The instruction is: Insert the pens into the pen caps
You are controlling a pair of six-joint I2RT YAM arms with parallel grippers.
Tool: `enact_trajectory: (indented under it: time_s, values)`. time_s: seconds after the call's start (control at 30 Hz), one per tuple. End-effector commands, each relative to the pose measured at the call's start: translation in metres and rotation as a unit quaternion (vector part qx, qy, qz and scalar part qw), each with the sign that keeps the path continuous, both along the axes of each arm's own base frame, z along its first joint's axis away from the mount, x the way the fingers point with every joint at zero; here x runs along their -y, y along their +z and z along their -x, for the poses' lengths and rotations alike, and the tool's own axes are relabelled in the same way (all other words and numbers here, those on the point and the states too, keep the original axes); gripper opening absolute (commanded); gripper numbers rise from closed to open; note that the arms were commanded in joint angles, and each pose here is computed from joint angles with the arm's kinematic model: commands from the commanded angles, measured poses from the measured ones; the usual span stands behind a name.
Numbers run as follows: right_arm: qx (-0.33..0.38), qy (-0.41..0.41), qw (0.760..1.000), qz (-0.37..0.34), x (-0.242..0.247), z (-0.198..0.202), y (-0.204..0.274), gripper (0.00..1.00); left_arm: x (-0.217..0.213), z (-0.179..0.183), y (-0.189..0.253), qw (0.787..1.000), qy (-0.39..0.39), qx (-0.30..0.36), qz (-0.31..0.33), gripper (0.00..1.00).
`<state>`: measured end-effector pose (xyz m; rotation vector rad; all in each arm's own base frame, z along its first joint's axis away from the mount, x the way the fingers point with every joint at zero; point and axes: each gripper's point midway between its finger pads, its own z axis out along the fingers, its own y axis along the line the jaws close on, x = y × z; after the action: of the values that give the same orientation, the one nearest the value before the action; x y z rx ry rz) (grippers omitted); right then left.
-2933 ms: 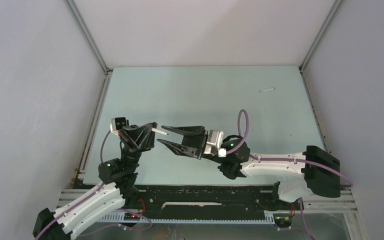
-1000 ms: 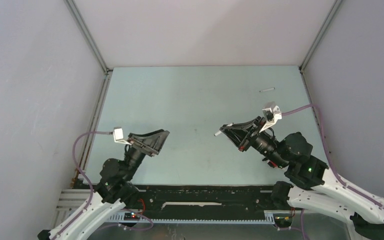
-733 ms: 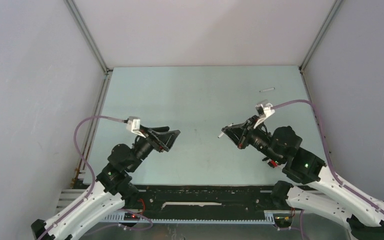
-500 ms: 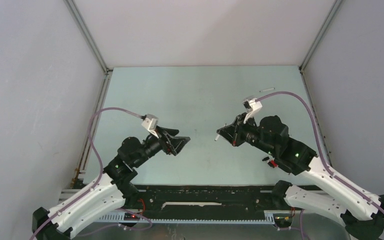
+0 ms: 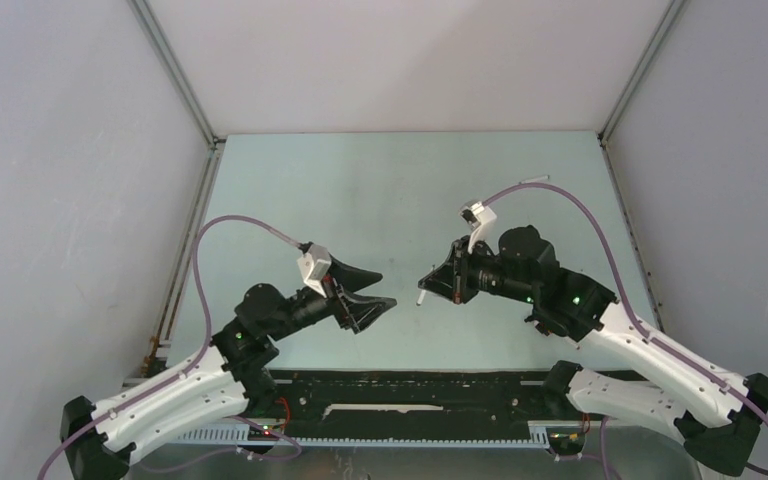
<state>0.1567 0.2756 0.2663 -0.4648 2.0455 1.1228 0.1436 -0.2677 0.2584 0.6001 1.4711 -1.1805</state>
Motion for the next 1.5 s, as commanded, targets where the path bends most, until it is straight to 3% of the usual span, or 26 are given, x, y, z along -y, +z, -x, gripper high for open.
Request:
enact_trajectory:
  time_s: [0.0, 0.63, 1.13, 1.33, 1.47]
  values:
    - [-0.001, 0.035, 0.999, -0.032, -0.019, 0.010, 0.023, 0.00, -0.001, 0.020, 0.023, 0.997, -0.038, 0.052, 0.036, 0.69]
    - [0.015, 0.039, 0.999, -0.024, -0.052, 0.021, 0.048, 0.00, 0.010, 0.039, 0.005, 0.995, -0.092, 0.036, 0.016, 0.53]
    - [0.016, 0.052, 0.998, -0.018, -0.061, 0.024, 0.044, 0.00, 0.022, 0.037, -0.001, 0.995, -0.098, 0.011, 0.004, 0.26]
    - [0.016, 0.055, 0.998, -0.011, -0.063, 0.025, 0.040, 0.00, 0.020, 0.037, 0.001, 0.996, -0.094, 0.009, 0.008, 0.29]
    - [0.017, 0.056, 0.998, -0.013, -0.064, 0.025, 0.041, 0.00, 0.020, 0.034, -0.003, 0.996, -0.086, 0.005, 0.001, 0.08]
